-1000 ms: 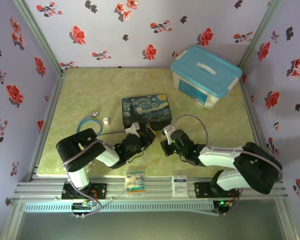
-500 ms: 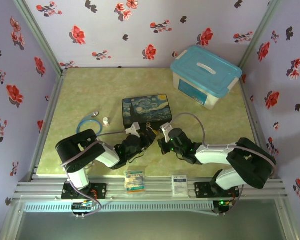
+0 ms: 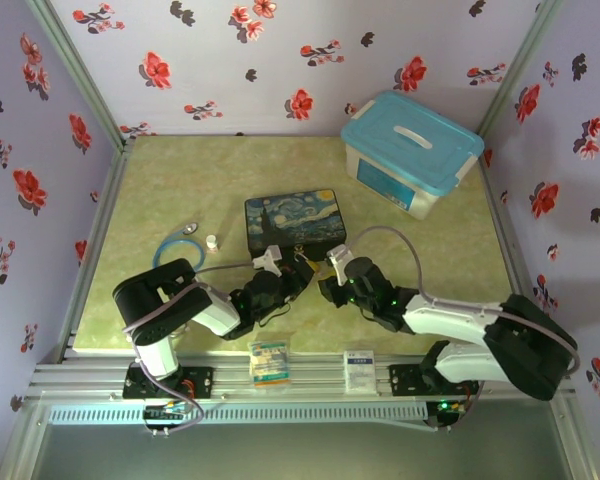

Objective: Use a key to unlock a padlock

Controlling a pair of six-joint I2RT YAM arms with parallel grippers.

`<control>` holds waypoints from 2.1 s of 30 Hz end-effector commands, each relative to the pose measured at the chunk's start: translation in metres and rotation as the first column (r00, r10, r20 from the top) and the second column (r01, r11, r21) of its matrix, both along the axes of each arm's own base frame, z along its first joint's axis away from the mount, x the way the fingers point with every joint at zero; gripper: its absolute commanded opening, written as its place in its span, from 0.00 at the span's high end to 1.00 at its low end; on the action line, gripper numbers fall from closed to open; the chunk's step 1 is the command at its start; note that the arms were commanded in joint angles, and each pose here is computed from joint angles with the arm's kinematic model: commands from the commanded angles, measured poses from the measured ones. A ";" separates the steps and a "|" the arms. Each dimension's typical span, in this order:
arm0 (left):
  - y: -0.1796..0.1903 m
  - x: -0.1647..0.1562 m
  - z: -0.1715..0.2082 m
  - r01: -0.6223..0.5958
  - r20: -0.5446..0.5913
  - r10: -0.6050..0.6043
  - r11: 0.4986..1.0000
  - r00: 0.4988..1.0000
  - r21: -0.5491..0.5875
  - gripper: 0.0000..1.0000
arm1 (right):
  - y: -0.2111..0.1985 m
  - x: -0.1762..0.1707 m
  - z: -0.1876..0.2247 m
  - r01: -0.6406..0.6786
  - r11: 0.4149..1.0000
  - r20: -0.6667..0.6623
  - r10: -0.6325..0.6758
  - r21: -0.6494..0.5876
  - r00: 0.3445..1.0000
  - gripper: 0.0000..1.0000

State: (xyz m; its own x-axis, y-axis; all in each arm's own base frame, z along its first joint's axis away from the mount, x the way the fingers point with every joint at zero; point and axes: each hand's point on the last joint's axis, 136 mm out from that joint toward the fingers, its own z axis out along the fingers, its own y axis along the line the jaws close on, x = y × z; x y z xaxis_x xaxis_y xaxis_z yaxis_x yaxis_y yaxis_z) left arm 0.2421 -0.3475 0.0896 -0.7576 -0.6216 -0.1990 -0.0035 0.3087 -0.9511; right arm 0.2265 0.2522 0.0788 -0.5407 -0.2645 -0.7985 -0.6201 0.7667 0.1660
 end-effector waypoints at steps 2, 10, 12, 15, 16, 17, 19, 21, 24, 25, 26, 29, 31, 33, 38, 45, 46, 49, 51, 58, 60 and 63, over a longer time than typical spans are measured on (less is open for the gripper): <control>-0.011 -0.006 0.010 0.041 0.026 -0.040 0.999 0.999 -0.035 1.00 | -0.012 0.001 0.005 0.009 0.998 0.052 -0.006 -0.054 0.999 0.69; -0.011 -0.006 0.016 0.043 0.036 -0.041 0.998 0.999 -0.046 1.00 | 0.006 -0.003 0.001 -0.098 0.993 0.052 0.101 -0.064 0.994 0.70; -0.011 -0.006 0.017 0.043 0.036 -0.041 0.998 0.998 -0.047 1.00 | 0.010 -0.002 0.003 -0.114 0.991 0.075 0.120 -0.076 0.990 0.67; -0.011 -0.006 0.019 0.044 0.037 -0.042 0.998 0.998 -0.051 1.00 | 0.014 -0.001 0.001 -0.139 0.983 0.095 0.151 -0.122 0.984 0.62; -0.011 -0.006 0.019 0.043 0.036 -0.041 0.998 0.999 -0.054 1.00 | 0.015 -0.001 0.000 -0.145 0.979 0.100 0.160 -0.141 0.982 0.61; -0.011 -0.006 0.020 0.044 0.038 -0.042 0.998 0.998 -0.054 1.00 | 0.017 -0.001 -0.001 -0.155 0.975 0.103 0.173 -0.160 0.980 0.61; -0.011 -0.007 0.020 0.045 0.040 -0.043 0.998 0.998 -0.052 1.00 | 0.020 -0.001 -0.002 -0.166 0.969 0.122 0.190 -0.184 0.974 0.60; -0.010 -0.007 0.020 0.043 0.038 -0.041 0.998 0.998 -0.052 1.00 | 0.018 0.002 0.000 -0.150 0.965 0.164 0.187 -0.217 0.968 0.61; -0.011 -0.008 0.019 0.048 0.034 -0.046 0.997 0.998 -0.054 1.00 | 0.015 0.011 0.002 -0.116 0.954 0.209 0.177 -0.275 0.962 0.64; -0.011 -0.009 0.019 0.050 0.032 -0.049 0.997 0.998 -0.057 1.00 | 0.014 0.013 0.001 -0.107 0.948 0.218 0.177 -0.301 0.960 0.66; -0.011 -0.008 0.020 0.051 0.032 -0.049 0.997 0.998 -0.059 1.00 | 0.015 0.014 0.001 -0.102 0.939 0.235 0.186 -0.328 0.954 0.69; -0.012 -0.009 0.023 0.057 0.034 -0.055 0.996 0.998 -0.063 1.00 | 0.019 0.015 0.005 -0.099 0.932 0.292 0.208 -0.349 0.934 0.75; -0.013 -0.011 0.023 0.064 0.029 -0.062 0.996 0.998 -0.068 1.00 | 0.024 0.015 0.011 -0.096 0.941 0.320 0.205 -0.325 0.925 0.77; -0.015 -0.012 0.023 0.069 0.023 -0.067 0.995 0.997 -0.072 1.00 | 0.029 0.014 0.013 -0.104 0.942 0.337 0.215 -0.320 0.917 0.79; -0.016 -0.014 0.021 0.077 0.013 -0.076 0.994 0.997 -0.079 1.00 | 0.034 0.012 0.008 -0.115 0.947 0.315 0.213 -0.301 0.925 0.88; -0.013 -0.016 0.013 0.080 0.004 -0.080 0.995 0.997 -0.058 1.00 | 0.036 -0.003 0.009 -0.147 0.989 0.155 0.141 0.025 0.978 0.94; -0.012 -0.016 0.012 0.080 0.004 -0.080 0.995 0.997 -0.055 1.00 | 0.035 -0.005 0.009 -0.148 0.987 0.138 0.139 0.064 0.981 0.94; -0.009 -0.016 0.005 0.077 0.000 -0.078 0.996 0.997 -0.033 1.00 | 0.035 -0.016 0.003 -0.163 0.981 0.089 0.154 0.105 0.984 0.94; -0.005 -0.015 -0.001 0.074 0.004 -0.074 0.997 0.997 0.005 1.00 | 0.033 -0.021 0.000 -0.158 0.977 0.060 0.151 0.141 0.987 0.94; 0.000 -0.014 -0.020 0.073 -0.011 -0.072 0.993 0.997 0.094 0.97 | 0.032 -0.028 -0.006 -0.100 0.963 -0.032 0.111 0.252 0.993 0.95; 0.003 -0.014 -0.026 0.074 -0.016 -0.073 0.989 0.997 0.125 0.94 | 0.032 -0.029 -0.007 -0.087 0.957 -0.054 0.106 0.276 0.993 0.95; 0.006 -0.013 -0.030 0.075 -0.019 -0.073 0.984 0.997 0.160 1.00 | 0.034 -0.030 -0.015 -0.073 0.962 -0.095 0.101 0.262 0.990 0.83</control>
State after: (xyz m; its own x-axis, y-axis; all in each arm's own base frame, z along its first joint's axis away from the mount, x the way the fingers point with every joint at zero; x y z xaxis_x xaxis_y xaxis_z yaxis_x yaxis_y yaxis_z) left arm 0.2190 -0.3485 0.0599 -0.8290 -0.5158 -0.2162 -0.0156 0.4077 -0.9130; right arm 0.1978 0.2702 0.0464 -0.5867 -0.1928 -0.7865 -0.6552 0.6838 0.3211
